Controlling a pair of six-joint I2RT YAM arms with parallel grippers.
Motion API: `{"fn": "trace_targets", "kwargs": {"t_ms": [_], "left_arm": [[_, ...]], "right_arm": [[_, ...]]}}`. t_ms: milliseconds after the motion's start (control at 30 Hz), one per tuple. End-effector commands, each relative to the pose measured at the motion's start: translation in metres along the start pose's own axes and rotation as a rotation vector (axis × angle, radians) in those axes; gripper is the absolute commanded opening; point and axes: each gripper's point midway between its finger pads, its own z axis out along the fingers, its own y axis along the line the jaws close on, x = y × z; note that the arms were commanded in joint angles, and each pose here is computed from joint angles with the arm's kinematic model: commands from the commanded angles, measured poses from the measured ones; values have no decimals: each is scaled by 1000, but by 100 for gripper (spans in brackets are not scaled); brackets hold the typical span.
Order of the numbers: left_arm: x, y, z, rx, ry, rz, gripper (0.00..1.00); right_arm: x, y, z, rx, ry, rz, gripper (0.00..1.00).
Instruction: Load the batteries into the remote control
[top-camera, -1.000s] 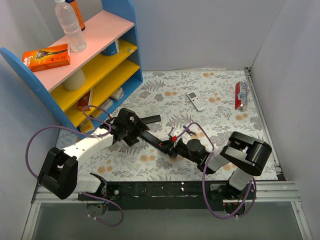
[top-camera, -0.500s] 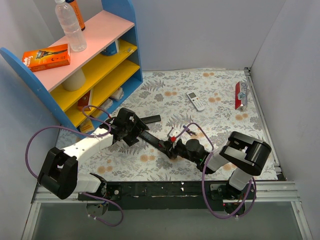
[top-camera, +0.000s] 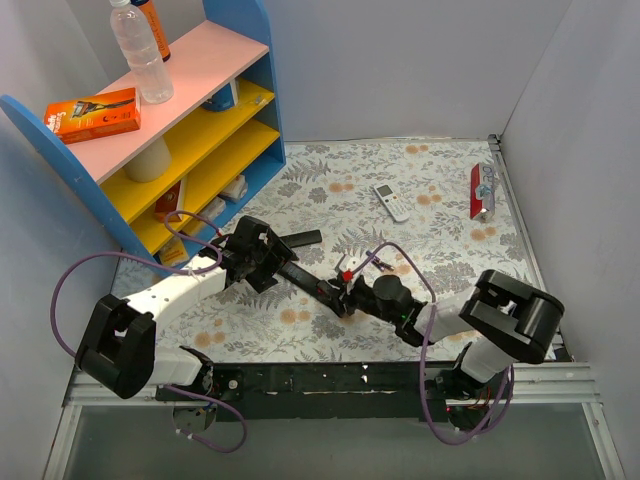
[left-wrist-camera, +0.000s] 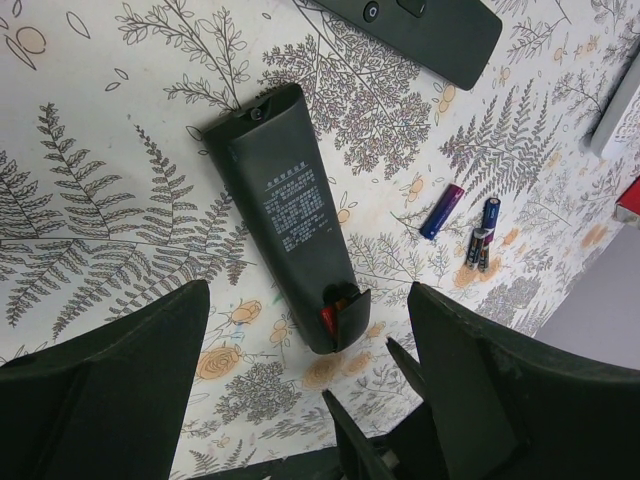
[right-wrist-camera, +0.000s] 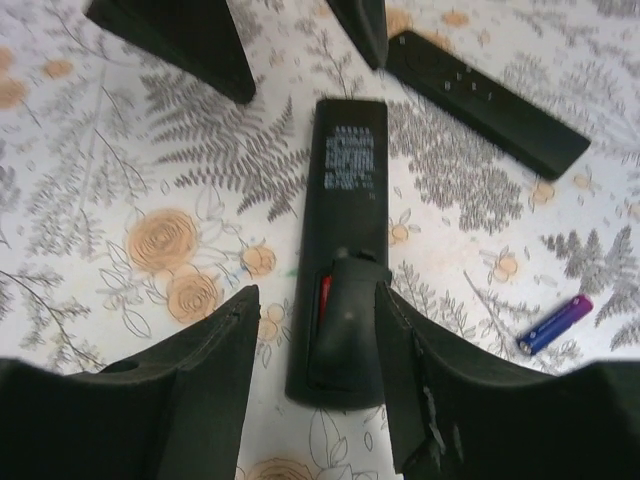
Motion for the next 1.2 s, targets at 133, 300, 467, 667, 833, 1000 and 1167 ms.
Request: {"fn": "trace_targets", "kwargs": {"t_ms": [133,300,467,667,833,1000,1167], "left_arm": [[-7,-5,-12,35,-28,25,81],[-6,-1,-13,35,-30,30,81],[-5,4,-12,30,-31,42,81],[-5,6,-10,31,-33,47,81],[-5,7,-9,30,-30,55,81],[-5,8,-8,31,-27,57,81],[-4,7,-7,33,-22,59,81]], "right_arm": [[-54,5,9,-27,27,48,57],[-53,-3,14,-19,152,132,51],[-35,-7,12,-30,305,198,44],[-31,-5,20,-62,362,195,43],[-24,-7,26,-60,401,196,43],[-18,-7,31,-68,428,200,43],[-19,-10,30,-53,433,188,42]]}}
